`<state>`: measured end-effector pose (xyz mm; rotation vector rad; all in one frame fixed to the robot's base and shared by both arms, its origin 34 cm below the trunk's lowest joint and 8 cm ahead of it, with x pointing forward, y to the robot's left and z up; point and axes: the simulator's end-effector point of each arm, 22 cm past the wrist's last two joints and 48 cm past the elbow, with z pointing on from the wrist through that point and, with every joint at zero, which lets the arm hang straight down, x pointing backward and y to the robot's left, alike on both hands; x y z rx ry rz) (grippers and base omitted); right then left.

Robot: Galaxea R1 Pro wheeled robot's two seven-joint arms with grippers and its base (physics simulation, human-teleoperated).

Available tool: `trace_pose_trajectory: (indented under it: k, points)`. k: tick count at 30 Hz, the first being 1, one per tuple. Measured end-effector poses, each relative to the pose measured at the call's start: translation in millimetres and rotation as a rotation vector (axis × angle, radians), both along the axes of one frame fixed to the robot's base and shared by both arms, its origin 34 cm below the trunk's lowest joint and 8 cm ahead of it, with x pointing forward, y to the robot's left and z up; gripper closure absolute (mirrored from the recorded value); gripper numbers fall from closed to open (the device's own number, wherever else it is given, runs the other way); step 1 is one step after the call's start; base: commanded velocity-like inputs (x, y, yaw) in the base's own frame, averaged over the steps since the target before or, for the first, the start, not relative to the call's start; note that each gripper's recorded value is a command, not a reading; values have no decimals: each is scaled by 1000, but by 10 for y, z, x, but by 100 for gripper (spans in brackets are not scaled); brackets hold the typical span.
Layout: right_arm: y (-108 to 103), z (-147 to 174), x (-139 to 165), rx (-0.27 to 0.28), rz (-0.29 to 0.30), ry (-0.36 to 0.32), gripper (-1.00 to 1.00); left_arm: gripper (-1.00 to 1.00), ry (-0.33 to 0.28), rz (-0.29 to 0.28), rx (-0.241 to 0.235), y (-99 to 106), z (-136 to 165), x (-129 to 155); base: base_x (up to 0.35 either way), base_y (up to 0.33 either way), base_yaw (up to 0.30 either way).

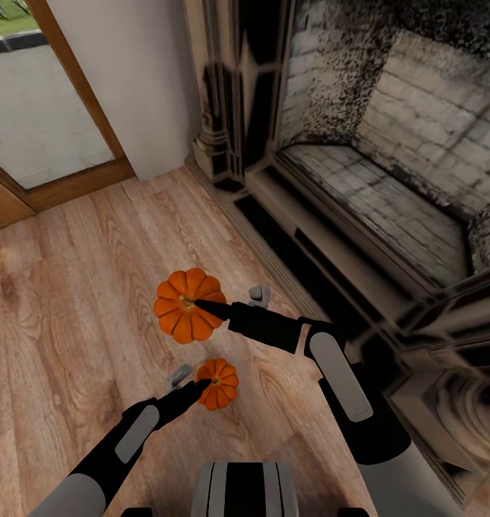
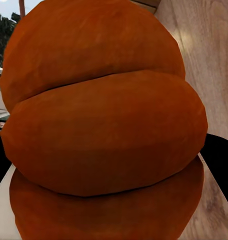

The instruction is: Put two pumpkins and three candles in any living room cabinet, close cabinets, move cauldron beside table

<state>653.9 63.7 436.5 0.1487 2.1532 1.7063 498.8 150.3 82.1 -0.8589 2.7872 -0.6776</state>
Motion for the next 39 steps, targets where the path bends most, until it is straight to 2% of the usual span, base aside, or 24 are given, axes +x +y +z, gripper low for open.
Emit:
trace_pose_trajectory:
  k: [28,30,33,39]
  points:
    - [17,66,-11,29,7,-10,100,-100,-4,-4,-8,-29,13,8,0,0,0]
    - [17,66,-11,29,7,-10,100,-100,-10,-10,-17,-58,24,10,0,0,0]
    - [16,66,-11,29,7,-10,100,-100,-35,-27,-56,-159,70,30,0,0,0]
    - [16,66,-11,29,7,-10,100,-100,-38,-31,-63,-177,75,25,0,0,0]
